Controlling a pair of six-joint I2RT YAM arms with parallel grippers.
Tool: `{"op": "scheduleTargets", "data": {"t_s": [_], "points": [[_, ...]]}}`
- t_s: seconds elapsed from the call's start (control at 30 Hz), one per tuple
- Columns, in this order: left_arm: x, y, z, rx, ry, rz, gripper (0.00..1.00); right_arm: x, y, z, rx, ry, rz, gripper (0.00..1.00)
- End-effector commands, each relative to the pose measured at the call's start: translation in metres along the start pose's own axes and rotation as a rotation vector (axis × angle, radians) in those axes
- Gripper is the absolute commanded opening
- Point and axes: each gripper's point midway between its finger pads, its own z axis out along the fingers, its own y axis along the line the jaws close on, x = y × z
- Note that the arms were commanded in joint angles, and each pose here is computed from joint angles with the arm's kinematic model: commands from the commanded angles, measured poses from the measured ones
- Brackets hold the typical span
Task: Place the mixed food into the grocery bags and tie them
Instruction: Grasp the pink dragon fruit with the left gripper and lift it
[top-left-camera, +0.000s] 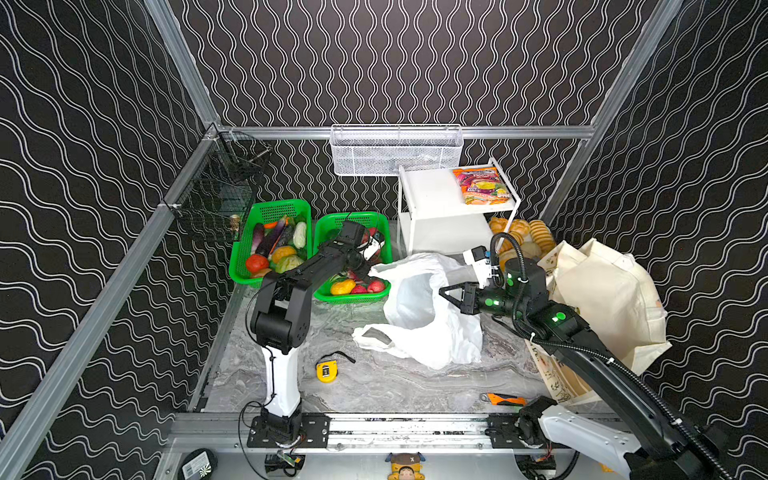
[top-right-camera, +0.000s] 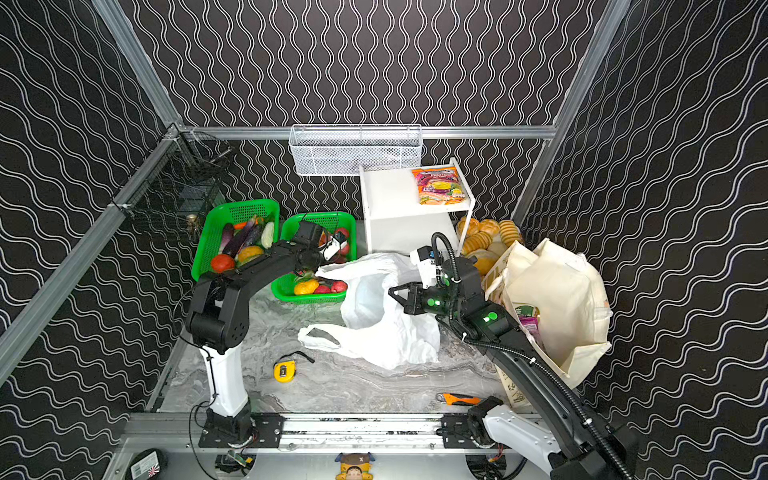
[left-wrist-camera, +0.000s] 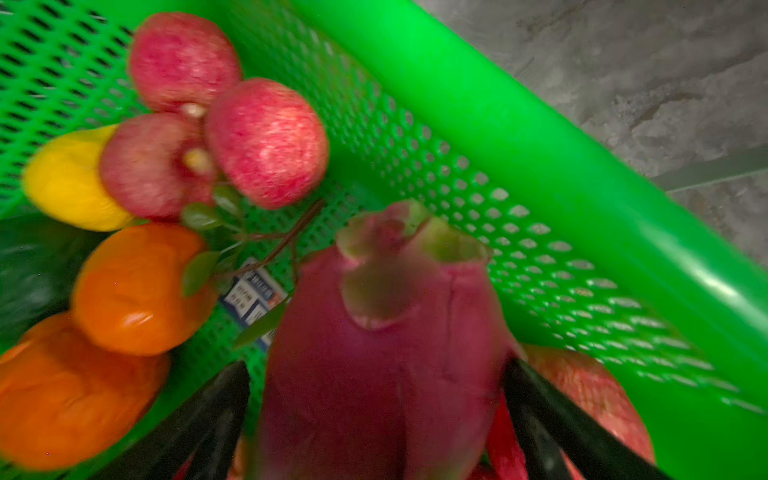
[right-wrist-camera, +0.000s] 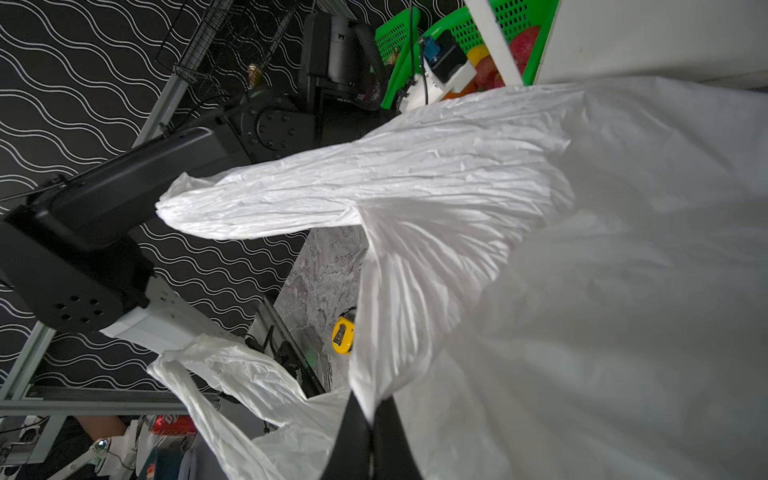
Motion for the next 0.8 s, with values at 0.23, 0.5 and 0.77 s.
{"op": "scheduleTargets", "data": {"t_s": [0.23, 0.5, 0.77], "points": [[-0.003, -0.017, -0.018, 0.100, 0.009, 0.029, 0.58, -0.014, 0.003, 0.002, -0.032, -0.072, 0.046, 0.00], [-0.029, 0.009, -0.087, -0.068, -0.145, -0.053, 0.54, -0.017, -0.011, -0.004, -0.027, -0.128, 0.133, 0.00], [-0.018, -0.003, -0.177, -0.060, -0.231, -0.227, 0.54, -0.021, -0.017, -0.007, -0.047, -0.154, 0.175, 0.00]]}}
